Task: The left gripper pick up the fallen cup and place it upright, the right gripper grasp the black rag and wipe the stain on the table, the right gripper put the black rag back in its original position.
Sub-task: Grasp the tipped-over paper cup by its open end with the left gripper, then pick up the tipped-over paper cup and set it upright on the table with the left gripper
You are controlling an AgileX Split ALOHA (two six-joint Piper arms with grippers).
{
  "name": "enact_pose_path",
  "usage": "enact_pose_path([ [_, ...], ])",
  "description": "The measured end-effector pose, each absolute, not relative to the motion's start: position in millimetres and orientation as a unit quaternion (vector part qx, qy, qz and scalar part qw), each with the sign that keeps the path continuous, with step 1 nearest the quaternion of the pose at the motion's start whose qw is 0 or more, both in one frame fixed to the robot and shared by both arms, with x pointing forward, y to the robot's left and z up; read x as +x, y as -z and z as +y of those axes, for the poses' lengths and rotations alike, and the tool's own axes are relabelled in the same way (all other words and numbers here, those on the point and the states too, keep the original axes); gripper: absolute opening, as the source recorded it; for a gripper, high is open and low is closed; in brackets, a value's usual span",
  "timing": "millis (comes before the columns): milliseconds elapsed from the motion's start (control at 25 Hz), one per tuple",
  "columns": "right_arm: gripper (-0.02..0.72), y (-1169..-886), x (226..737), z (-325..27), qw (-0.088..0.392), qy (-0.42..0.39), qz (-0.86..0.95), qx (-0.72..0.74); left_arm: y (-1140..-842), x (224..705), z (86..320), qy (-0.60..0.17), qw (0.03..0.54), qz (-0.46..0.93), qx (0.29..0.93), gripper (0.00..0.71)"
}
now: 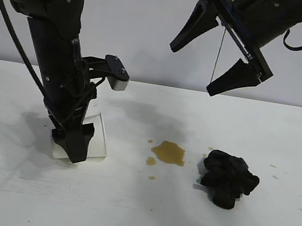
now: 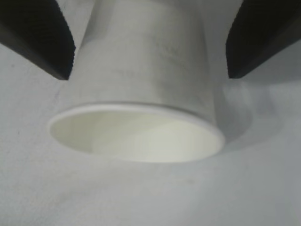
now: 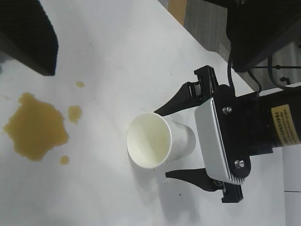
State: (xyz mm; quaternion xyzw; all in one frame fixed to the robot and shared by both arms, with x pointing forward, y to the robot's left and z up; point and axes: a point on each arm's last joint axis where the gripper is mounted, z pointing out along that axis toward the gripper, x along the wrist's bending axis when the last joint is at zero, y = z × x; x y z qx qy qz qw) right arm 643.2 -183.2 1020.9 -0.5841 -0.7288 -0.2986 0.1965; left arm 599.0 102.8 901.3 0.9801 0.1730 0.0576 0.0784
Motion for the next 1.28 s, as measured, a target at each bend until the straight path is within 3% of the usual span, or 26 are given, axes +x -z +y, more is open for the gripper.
enact_pose_path([
  [80, 0.694, -1020.9, 643.2, -183.2, 0.197, 0.299, -0.729, -0.584, -901.3, 599.0, 102.8, -0.058, 0.078, 0.173, 0.98, 0.48],
  [160, 0.694, -1020.9, 643.2, -183.2, 0.196, 0.299, -0.729, -0.584, -901.4, 599.1, 102.8, -0.058, 0.079, 0.173, 0.98, 0.447],
  [560, 0.694, -1020.9, 643.2, -183.2, 0.196, 0.299, -0.729, -0.584, -901.4, 599.1, 102.8, -0.058, 0.079, 0.173, 0.98, 0.43],
  [760, 0.694, -1020.9, 643.2, -183.2, 0.196, 0.298, -0.729, -0.584, -924.0, 600.8, 107.1, -0.078, 0.1, 0.182, 0.975, 0.428],
  [1040, 0.694, -1020.9, 643.2, -183.3, 0.196, 0.298, -0.729, -0.584, -975.3, 616.2, 143.5, -0.08, 0.23, 0.297, 0.923, 0.428],
  [1280, 0.694, -1020.8, 643.2, -183.3, 0.196, 0.298, -0.73, -0.583, -991.3, 627.1, 167.8, -0.024, 0.368, 0.347, 0.862, 0.428],
])
